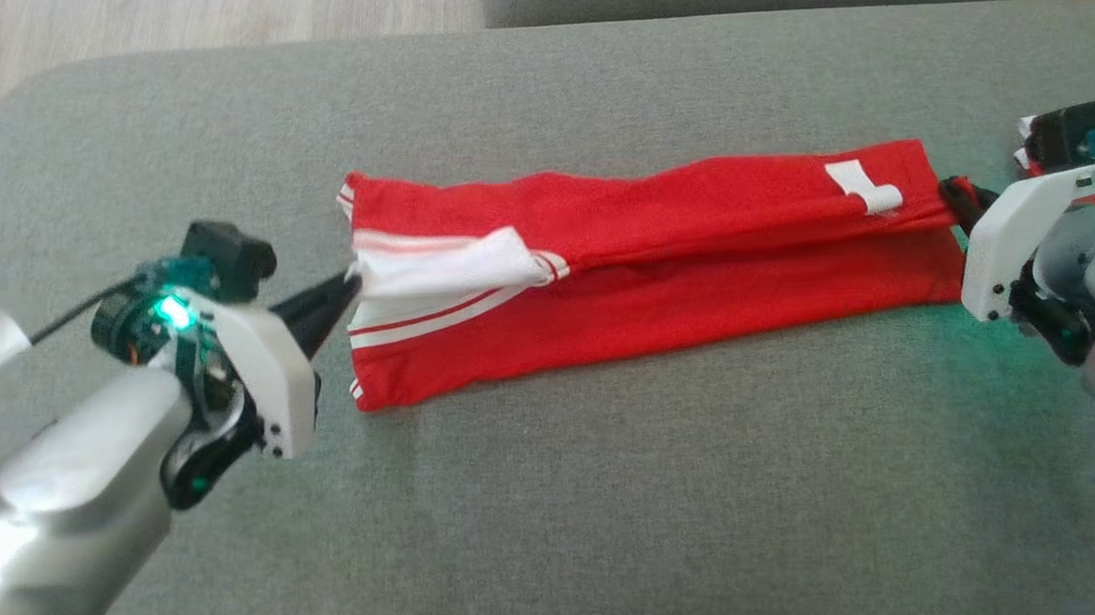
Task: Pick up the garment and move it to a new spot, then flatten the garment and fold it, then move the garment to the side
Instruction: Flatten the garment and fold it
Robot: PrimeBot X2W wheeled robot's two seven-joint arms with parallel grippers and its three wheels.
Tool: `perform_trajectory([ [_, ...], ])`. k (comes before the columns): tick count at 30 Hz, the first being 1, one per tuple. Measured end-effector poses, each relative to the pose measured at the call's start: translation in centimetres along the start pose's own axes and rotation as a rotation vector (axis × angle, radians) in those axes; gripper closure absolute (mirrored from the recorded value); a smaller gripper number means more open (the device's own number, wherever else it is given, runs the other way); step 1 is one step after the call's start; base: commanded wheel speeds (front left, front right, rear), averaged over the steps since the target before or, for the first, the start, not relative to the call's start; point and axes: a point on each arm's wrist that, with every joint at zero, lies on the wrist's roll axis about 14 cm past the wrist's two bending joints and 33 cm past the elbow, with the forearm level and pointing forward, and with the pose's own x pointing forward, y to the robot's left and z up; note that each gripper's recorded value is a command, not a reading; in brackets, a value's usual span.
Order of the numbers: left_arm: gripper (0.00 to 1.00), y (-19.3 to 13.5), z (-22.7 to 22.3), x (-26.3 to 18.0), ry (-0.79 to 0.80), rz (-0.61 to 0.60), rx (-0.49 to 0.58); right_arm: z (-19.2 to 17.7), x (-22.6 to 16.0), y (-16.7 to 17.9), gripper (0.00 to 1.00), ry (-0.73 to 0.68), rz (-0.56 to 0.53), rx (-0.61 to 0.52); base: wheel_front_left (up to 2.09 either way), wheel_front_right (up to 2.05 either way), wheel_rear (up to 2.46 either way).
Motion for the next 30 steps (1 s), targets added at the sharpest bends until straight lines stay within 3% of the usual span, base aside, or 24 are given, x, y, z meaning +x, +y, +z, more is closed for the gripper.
perform_trajectory([
  [10,1.0,-1.9,-3.3,-0.5,0.161,-0.067,-0.02,-2.3,-1.4,-0.3,1.0,0.133,0.025,-0.037,0.0,0.0,0.0],
  [19,1.0,-2.9,-3.8,-0.4,0.198,-0.091,-0.018,-4.1,-2.2,0.5,1.0,0.216,0.061,-0.026,0.0,0.0,0.0],
  [20,1.0,-2.9,-4.0,-0.4,0.199,-0.088,-0.023,-4.1,-2.3,0.4,0.65,0.215,0.062,-0.027,0.0,0.0,0.0],
  [21,0.63,-3.0,-4.1,-0.3,0.194,-0.084,-0.025,-4.2,-2.4,0.4,0.0,0.215,0.061,-0.015,0.0,0.0,0.0],
  [22,0.01,-3.0,-4.1,-0.3,0.19,-0.081,-0.023,-4.3,-2.4,0.3,0.0,0.22,0.061,0.0,0.0,0.0,0.0],
  [26,0.0,-2.3,-2.5,0.0,0.103,-0.035,-0.014,-3.7,-2.7,0.0,0.0,0.186,0.054,0.029,0.0,0.0,0.0],
  [30,0.0,-0.9,2.5,-0.1,-0.145,0.056,-0.037,-0.8,-3.2,-0.5,0.0,0.041,0.036,0.094,0.0,0.0,0.0],
])
